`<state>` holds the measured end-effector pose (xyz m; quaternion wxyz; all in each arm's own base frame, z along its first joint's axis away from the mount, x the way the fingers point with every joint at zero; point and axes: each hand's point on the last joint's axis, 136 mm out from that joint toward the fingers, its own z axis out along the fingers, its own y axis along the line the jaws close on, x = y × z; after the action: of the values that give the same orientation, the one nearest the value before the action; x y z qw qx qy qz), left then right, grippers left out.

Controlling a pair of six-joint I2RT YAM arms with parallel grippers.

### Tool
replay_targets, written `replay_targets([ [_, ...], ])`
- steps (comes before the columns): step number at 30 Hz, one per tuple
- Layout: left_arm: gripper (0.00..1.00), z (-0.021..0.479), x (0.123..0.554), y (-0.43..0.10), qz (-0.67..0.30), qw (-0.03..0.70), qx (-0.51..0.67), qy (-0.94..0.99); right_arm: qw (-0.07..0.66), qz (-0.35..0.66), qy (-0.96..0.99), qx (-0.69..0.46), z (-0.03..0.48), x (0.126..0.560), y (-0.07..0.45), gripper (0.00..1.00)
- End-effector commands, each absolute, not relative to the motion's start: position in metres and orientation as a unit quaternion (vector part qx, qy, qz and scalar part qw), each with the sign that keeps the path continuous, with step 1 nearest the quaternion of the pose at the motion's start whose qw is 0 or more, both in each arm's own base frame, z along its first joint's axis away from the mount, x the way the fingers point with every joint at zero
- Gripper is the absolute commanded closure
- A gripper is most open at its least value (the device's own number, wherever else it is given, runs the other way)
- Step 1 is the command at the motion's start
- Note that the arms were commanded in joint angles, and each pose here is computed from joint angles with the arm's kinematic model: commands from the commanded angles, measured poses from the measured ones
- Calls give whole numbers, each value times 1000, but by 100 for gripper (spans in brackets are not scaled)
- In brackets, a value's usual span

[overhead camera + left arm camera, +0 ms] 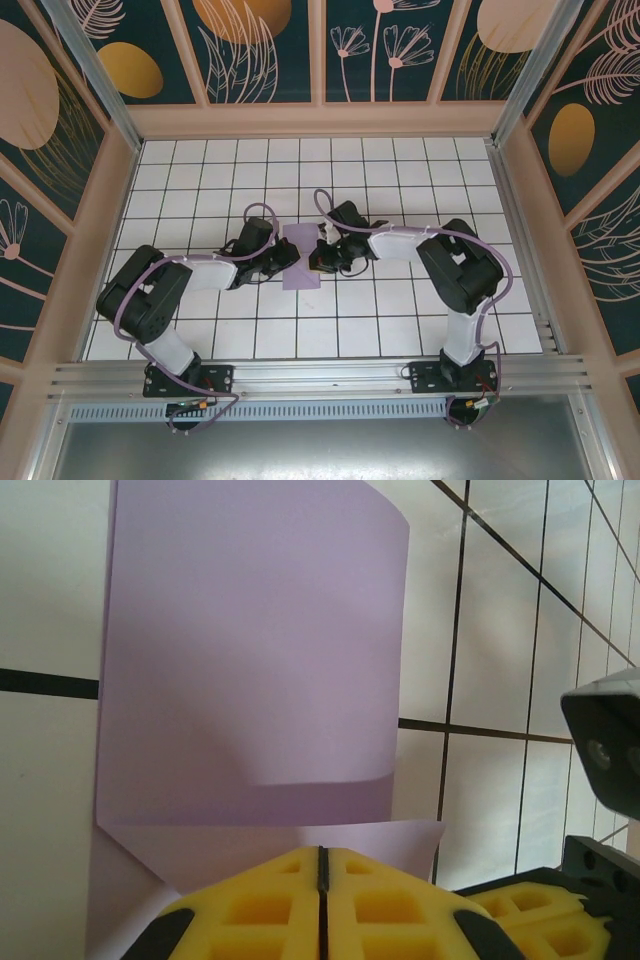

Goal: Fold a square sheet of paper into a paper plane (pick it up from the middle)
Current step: Fold the triangle a second time at the center of the table.

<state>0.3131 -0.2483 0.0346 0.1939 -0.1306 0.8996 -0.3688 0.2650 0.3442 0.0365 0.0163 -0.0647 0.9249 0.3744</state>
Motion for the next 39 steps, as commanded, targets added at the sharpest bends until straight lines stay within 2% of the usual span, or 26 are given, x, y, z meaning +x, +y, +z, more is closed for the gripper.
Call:
replay_targets([
  [1,90,31,316,-253,-374,187,-133,898,12,368,927,-77,33,266,348,100],
  [13,91,1,310,-236,-318,168,-163,918,10,346,933,-104,26,263,357,100],
  [23,93,-20,299,-221,-278,150,-193,929,-2,299,948,-106,2,254,342,100],
  [39,96,-37,285,-200,-229,137,-214,940,-36,284,950,-121,-5,206,302,100],
])
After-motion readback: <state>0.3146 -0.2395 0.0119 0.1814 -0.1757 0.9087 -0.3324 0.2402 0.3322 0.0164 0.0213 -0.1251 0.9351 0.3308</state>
